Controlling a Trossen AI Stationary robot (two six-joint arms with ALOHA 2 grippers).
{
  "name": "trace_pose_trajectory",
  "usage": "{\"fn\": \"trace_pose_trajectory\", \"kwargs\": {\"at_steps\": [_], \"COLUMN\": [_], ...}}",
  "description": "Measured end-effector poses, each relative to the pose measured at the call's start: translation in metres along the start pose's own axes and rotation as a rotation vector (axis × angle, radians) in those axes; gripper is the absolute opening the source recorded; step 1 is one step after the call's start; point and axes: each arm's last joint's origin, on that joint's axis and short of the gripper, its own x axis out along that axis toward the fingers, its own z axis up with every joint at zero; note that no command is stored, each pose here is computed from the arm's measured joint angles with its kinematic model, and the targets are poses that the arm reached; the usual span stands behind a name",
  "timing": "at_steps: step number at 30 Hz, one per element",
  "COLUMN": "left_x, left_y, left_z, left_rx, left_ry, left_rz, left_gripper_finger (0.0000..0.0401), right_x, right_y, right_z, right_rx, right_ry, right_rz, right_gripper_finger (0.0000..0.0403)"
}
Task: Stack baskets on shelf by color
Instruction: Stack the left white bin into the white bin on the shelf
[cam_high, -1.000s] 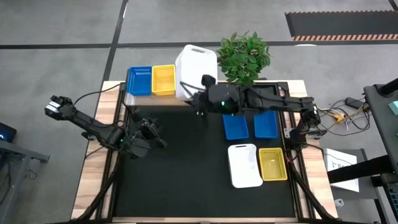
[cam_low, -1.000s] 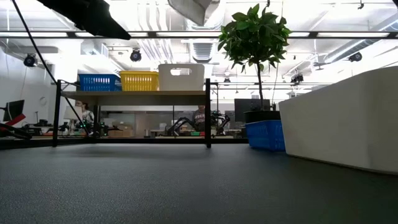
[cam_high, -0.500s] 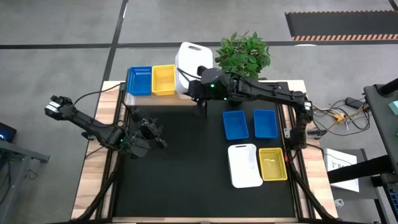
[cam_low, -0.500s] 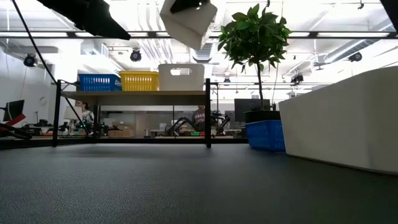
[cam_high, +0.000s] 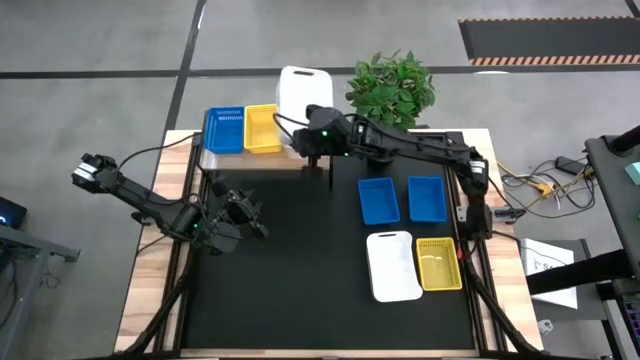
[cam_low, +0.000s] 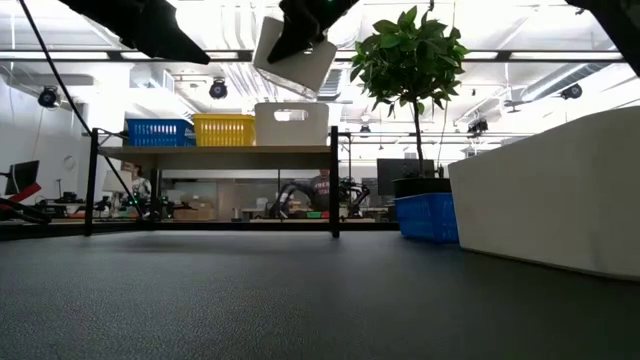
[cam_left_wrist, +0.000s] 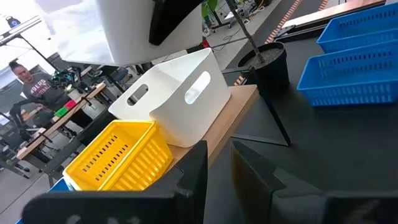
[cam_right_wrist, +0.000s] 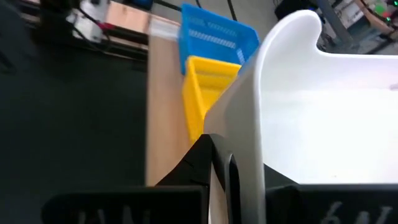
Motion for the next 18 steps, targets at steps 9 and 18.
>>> {"fn": "trace_pose_trajectory", "kwargs": {"at_steps": [9,18], "left_x": [0.0,0.0], "left_y": [0.0,0.0], "left_z": [0.0,0.0], "left_rx": [0.009,0.01], "left_ry": [0.0,0.0], "left_rz": [0.0,0.0], "left_gripper_finger": [0.0054,0.0054], "right_x": [0.004,0.031], "right_y": [-0.015,-0.009], "right_z": [-0.01,-0.024], "right_rx": [0.035,0.035], "right_ry": [0.008,0.056], "right_rz": [0.018,0.064], "right_gripper_finger": [0.0009,0.0009]}}
